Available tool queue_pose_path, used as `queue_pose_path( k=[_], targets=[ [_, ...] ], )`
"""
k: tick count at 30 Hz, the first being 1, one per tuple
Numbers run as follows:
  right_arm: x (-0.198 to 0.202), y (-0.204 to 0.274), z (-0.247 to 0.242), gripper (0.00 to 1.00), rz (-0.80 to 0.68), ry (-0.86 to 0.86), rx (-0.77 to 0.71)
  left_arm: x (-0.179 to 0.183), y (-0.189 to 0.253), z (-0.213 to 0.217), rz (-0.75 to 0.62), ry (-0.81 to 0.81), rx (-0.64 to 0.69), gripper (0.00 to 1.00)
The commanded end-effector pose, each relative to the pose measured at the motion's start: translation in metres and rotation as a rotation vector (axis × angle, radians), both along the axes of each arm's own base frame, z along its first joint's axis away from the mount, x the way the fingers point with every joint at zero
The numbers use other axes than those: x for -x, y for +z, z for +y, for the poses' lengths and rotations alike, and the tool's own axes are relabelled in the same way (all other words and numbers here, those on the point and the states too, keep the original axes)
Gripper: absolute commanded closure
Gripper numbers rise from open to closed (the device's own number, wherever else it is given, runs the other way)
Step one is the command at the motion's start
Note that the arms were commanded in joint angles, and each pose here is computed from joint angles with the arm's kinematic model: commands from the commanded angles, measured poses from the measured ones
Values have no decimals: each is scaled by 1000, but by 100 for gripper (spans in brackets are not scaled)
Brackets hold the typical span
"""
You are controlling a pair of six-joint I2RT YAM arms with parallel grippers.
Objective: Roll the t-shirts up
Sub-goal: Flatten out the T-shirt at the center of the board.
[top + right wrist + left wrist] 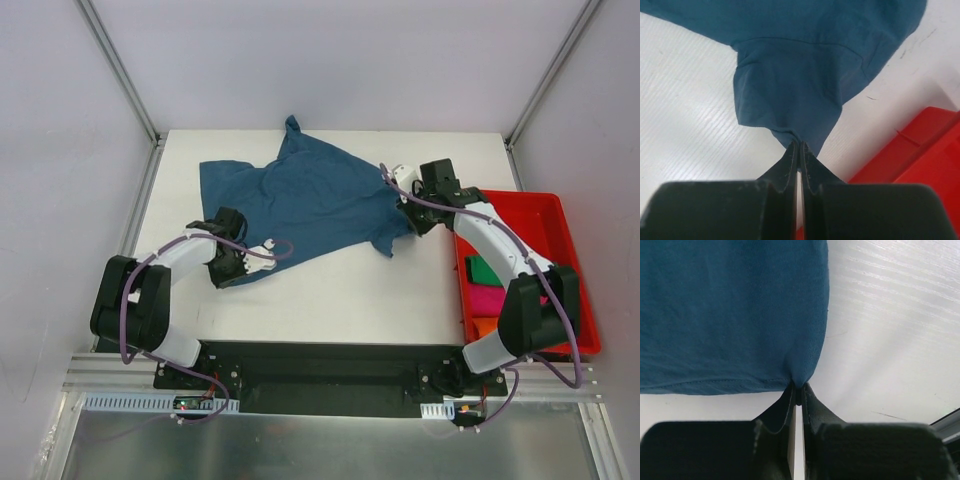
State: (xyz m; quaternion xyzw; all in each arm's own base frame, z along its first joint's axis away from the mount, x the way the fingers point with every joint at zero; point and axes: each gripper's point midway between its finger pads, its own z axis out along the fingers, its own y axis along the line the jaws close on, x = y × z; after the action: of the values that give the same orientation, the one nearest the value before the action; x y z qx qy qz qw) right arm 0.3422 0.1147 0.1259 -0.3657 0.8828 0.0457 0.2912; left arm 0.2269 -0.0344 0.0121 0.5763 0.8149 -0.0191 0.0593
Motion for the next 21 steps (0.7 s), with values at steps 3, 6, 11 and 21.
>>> queue_pose_path(
  k=[3,6,11,21],
  targets=[
    [-64,59,-29,99,-193,-169,12,-17,44,-12,-70,176,118,100],
    [-90,72,-43,99,-149,-275,-71,-54,117,-8,-192,298,165,100],
    [-130,164,-41,99,-317,-279,-151,-77,227,5,-386,329,190,100],
    [-97,301,-37,99,-626,-249,-161,-106,335,3,-624,421,355,100]
  ],
)
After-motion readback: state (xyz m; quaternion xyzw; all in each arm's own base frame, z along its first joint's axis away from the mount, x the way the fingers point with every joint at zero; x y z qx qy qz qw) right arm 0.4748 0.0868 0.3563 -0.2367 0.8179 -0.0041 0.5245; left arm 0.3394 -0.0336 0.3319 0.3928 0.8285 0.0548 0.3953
